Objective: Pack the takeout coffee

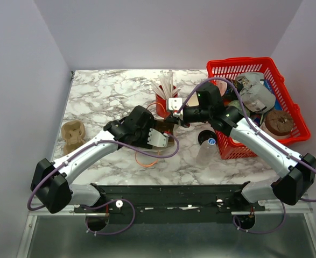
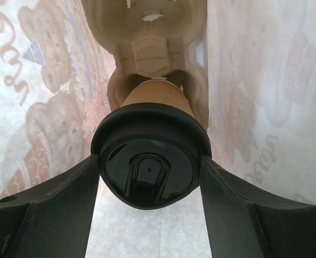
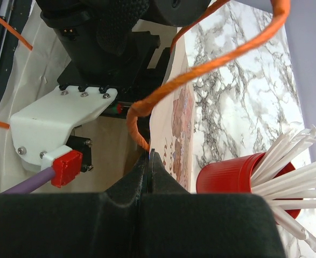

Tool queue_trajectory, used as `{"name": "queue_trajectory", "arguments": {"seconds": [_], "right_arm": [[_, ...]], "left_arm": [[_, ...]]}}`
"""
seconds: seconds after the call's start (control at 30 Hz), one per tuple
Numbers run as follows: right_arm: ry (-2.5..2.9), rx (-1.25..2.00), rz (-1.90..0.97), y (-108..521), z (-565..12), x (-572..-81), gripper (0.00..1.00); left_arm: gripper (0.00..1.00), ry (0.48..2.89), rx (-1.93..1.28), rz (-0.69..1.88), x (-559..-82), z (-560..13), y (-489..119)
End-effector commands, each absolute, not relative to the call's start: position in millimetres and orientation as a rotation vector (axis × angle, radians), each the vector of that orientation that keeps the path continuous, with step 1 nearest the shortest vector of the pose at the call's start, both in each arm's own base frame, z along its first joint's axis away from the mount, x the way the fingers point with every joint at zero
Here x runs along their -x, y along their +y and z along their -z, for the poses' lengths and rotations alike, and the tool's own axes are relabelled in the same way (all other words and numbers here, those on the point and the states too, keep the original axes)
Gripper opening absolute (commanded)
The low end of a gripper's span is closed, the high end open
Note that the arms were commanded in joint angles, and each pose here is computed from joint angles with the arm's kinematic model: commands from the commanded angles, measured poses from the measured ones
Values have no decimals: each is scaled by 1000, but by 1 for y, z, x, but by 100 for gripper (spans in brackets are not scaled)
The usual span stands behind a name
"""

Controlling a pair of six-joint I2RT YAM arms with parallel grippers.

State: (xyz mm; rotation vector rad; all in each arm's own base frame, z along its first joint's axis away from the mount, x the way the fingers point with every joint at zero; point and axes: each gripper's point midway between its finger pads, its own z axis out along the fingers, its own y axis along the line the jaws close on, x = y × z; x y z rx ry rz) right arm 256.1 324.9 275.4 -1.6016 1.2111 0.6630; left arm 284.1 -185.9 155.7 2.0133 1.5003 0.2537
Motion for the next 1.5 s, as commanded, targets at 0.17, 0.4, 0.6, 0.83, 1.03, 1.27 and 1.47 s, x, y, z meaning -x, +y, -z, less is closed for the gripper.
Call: {"name": "queue_trajectory", "arguments": {"seconds": [0.17, 0.4, 0.6, 0.83, 1.03, 1.27, 1.47], "right_arm": [[1147, 1604, -718, 331, -288, -245, 0], [1170, 1597, -732, 331, -286, -245, 0], [1180, 1594, -738, 330, -284, -248, 0], [1214, 1582, -739, 326, -283, -255, 0], [1249, 1590, -729, 319, -278, -261, 0], [1244, 1629, -720, 315, -273, -262, 0], [1244, 1656, -716, 315, -269, -261, 0]], "left_arm": [[0, 1519, -1986, -263, -292, -144, -191], [0, 1542, -1967, -234, -298, -131, -196], [0, 1561, -1959, -232, -304, -122, -195], [0, 1616, -1941, -254, -316, -109, -192], [0, 1731, -1827, -216, -326, -113, -179], [0, 1667, -1769, -149, -328, -117, -180], [9, 1690, -1711, -127, -332, -109, -184]]}}
